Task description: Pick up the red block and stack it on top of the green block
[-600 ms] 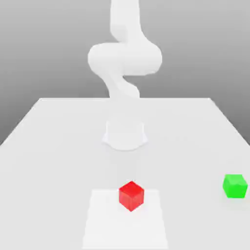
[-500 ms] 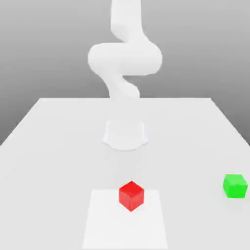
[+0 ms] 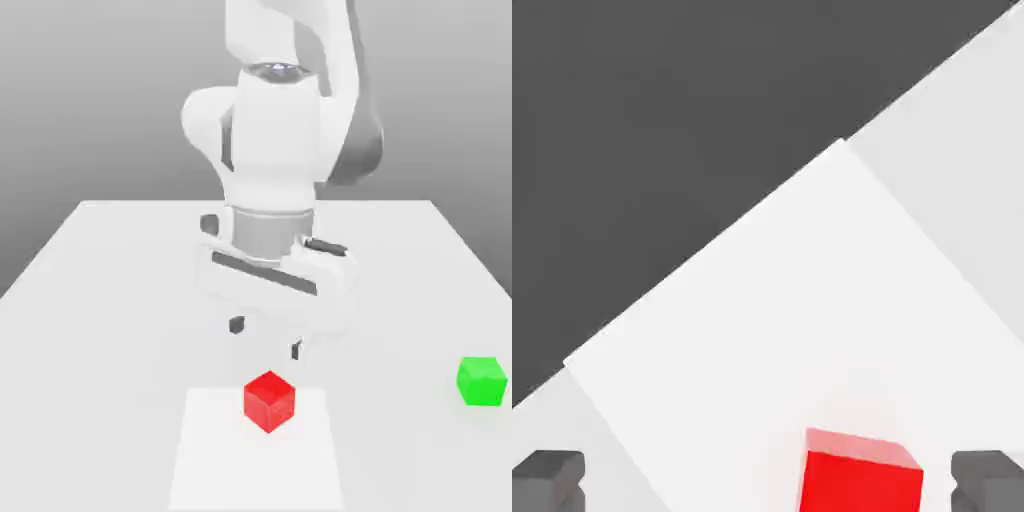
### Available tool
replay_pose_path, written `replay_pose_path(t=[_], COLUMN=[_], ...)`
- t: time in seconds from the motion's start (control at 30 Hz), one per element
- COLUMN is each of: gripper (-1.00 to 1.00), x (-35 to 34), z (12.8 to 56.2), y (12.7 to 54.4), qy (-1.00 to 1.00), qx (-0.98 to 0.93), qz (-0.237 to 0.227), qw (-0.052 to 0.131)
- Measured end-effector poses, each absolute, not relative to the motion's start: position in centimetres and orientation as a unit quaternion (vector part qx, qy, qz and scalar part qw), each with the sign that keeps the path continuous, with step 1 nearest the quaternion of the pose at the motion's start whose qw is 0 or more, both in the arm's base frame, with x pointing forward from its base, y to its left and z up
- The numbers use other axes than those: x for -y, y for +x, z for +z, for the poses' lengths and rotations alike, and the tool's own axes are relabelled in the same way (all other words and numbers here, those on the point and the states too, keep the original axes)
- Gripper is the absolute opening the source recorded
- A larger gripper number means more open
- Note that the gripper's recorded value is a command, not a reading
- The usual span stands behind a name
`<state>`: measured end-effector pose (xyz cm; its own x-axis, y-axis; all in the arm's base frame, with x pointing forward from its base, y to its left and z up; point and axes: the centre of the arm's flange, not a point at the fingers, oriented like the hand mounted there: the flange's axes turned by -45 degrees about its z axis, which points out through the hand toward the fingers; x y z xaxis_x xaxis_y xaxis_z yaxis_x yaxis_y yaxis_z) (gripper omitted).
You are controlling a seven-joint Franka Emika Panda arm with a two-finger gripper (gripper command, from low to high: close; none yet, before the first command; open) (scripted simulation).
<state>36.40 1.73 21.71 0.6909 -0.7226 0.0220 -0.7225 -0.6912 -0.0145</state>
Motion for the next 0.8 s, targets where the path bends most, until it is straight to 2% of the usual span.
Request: replay_pose_path(t=[0.23,0.27,0.5,0.8], gripper=[0.00,-1.00,-1.00,-1.00], x=[-1.8,-1.8,-1.8,-3.0], z=[15.5,14.8,14.6,20.7], y=[35.7,35.6,35.6,35.7], qy=[-0.914,-0.914,-0.914,-0.920], qx=[-0.406,-0.405,-0.405,-0.391], qz=[-0.001,0.000,-0.001,-0.001], qw=[0.001,0.001,0.001,0.000])
